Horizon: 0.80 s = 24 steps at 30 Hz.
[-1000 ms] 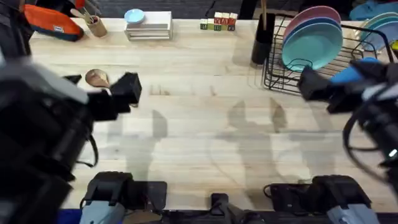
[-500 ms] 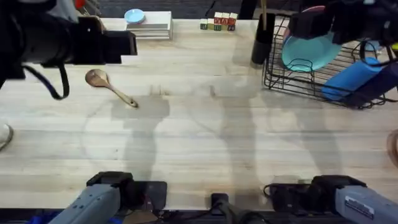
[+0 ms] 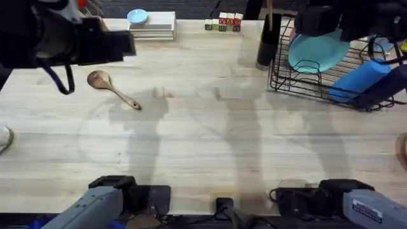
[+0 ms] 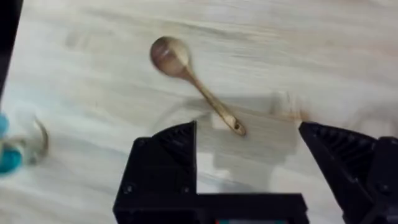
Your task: Pick up the spoon on the table one by one and put them onto the rack
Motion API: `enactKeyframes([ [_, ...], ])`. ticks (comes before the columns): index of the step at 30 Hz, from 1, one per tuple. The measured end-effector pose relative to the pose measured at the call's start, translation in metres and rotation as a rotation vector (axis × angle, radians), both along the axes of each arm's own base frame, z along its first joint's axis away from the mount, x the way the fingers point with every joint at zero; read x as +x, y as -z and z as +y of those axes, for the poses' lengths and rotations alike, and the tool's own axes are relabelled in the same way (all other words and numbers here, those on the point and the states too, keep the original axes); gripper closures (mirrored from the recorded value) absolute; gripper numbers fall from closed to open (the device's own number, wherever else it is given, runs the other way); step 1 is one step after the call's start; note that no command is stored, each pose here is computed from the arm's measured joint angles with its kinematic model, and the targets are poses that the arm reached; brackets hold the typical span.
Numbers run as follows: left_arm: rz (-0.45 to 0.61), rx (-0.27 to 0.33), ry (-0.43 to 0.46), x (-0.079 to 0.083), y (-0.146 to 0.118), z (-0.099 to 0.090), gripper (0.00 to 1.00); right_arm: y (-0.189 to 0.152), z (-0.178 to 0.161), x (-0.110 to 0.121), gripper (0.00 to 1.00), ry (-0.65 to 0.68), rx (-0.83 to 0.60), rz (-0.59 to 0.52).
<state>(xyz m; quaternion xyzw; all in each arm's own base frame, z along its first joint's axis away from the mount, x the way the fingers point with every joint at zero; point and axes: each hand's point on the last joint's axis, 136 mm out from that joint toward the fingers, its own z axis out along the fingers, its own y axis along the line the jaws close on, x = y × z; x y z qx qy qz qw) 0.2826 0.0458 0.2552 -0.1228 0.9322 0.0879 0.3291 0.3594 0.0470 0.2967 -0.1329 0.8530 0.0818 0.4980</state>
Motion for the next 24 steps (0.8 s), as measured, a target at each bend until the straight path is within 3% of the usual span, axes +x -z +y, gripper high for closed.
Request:
enactKeyframes([
  [2, -0.015, -0.041, -0.119, -0.003, 0.001, 0.015, 0.008, -0.002, 0.0, 0.001, 0.006, 0.0, 0.0, -0.008],
  [3, -0.007, -0.135, -0.419, -0.018, 0.014, 0.055, 0.008, -0.006, 0.0, 0.003, 0.006, 0.0, 0.0, -0.029],
  [6, 0.012, -0.167, -0.538, -0.023, 0.024, 0.072, 0.007, -0.008, 0.0, 0.005, 0.006, 0.0, 0.0, -0.04],
  [9, 0.04, -0.185, -0.599, -0.023, 0.035, 0.081, 0.007, -0.009, 0.0, 0.005, 0.006, 0.0, -0.001, -0.043],
  [14, 0.106, -0.198, -0.627, -0.014, 0.056, 0.084, 0.007, -0.009, 0.0, 0.005, 0.005, -0.002, -0.003, -0.045],
  [24, 0.184, -0.266, -0.616, 0.034, 0.112, 0.087, 0.008, -0.009, 0.0, 0.005, 0.006, -0.002, -0.003, -0.045],
])
